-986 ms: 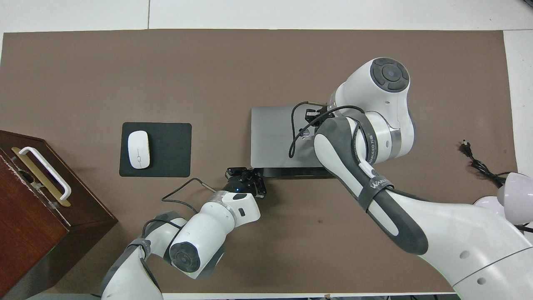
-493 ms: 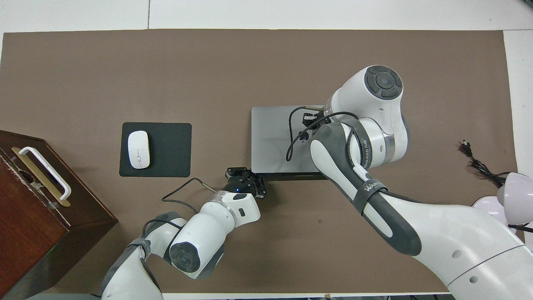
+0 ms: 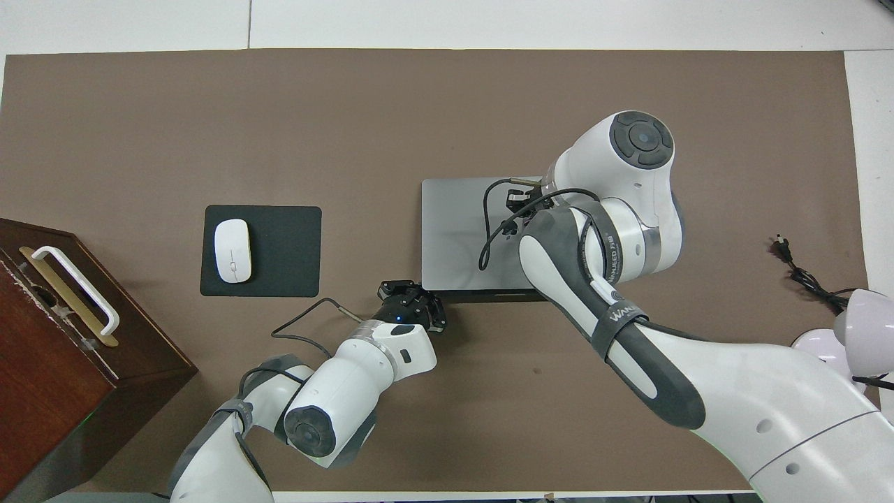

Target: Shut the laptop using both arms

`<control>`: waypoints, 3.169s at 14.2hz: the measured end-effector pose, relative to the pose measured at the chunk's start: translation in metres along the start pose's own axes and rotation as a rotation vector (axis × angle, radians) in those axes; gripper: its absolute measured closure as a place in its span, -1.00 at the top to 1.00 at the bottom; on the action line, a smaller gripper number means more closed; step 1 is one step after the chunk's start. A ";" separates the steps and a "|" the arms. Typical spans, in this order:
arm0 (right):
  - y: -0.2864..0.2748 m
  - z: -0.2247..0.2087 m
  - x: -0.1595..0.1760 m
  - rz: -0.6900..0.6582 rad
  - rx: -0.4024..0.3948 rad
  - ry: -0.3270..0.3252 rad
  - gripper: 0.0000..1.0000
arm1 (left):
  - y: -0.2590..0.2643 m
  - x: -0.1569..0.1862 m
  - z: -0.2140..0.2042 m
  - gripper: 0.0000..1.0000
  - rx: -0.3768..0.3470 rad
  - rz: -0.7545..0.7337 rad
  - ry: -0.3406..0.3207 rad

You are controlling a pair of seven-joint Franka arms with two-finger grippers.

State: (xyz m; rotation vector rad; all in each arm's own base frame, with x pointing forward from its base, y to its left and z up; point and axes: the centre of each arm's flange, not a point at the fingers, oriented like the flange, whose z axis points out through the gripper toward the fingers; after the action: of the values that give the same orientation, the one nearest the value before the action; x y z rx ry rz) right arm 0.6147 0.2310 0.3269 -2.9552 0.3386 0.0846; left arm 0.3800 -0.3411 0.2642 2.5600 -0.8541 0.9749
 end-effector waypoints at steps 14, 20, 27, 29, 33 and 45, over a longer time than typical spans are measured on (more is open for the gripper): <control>0.001 0.002 0.000 0.001 0.000 0.001 -0.98 | 0.000 -0.001 0.000 -0.98 0.000 0.012 0.002; 0.003 -0.030 0.013 0.017 0.024 0.030 -0.98 | 0.000 -0.001 0.000 -0.98 0.000 0.014 0.002; 0.032 -0.156 0.055 0.074 0.116 0.215 -0.86 | 0.000 -0.001 0.000 -0.98 0.001 0.013 0.002; 0.056 -0.198 0.072 0.048 0.085 0.272 -0.59 | -0.001 -0.001 -0.001 -0.98 0.002 0.007 0.002; 0.112 -0.266 0.088 -0.063 0.020 0.287 -0.01 | -0.008 -0.003 -0.006 -0.98 0.012 -0.019 -0.015; 0.161 -0.364 0.030 -0.109 -0.156 0.209 1.00 | -0.066 0.087 -0.127 -0.98 0.036 -0.148 -0.381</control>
State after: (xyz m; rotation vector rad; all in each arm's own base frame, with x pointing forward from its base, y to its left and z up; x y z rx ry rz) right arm 0.6202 0.0081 0.6573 -3.1377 0.2044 -0.2224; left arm 0.4077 -0.2706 0.4138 2.8410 -0.7258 0.4693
